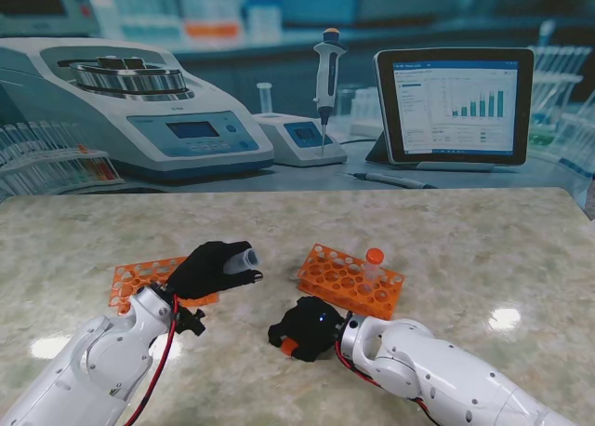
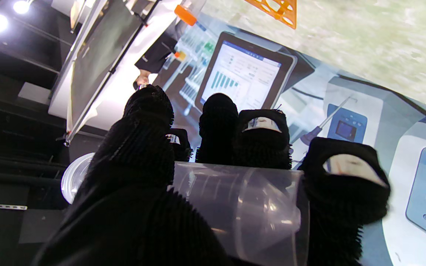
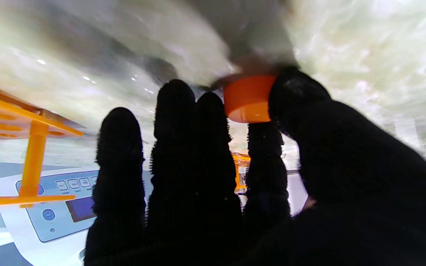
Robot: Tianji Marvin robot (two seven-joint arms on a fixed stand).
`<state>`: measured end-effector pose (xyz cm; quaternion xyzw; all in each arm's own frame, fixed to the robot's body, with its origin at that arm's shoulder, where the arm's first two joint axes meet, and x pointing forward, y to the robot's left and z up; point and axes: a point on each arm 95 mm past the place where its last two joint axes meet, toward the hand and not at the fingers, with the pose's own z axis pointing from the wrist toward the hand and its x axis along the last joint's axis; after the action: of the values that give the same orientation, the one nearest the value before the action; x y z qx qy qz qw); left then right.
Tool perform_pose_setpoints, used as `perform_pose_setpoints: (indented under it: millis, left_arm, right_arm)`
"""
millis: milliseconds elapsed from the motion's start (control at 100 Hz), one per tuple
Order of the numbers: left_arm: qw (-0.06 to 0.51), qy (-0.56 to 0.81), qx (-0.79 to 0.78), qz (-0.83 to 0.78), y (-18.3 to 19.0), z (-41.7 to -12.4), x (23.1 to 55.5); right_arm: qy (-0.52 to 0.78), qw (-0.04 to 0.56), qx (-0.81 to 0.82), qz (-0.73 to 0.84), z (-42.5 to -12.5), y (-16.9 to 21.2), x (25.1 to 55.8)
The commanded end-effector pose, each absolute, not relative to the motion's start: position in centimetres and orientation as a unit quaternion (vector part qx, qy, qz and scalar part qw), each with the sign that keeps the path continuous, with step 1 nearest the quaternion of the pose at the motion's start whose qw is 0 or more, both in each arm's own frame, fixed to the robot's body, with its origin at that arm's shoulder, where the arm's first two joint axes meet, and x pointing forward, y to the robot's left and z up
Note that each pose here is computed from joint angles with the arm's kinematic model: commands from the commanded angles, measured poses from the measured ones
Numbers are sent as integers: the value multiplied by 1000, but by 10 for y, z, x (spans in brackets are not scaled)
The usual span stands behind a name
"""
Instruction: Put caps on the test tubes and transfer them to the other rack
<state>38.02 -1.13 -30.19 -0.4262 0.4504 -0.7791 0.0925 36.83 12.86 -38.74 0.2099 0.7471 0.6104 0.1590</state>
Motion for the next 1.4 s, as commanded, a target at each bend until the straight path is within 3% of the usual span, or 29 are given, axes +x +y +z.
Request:
perform_pose_setpoints:
  millis: [0,1390]
  left_arm:
    - [92,453,-426,-778,-12,-302,380]
    - [94,451,-427,-778,-11,-302,380]
  right_arm:
    - [762,149,221,590,-407,121,361]
    - [736,139,222,625,-391,126,364]
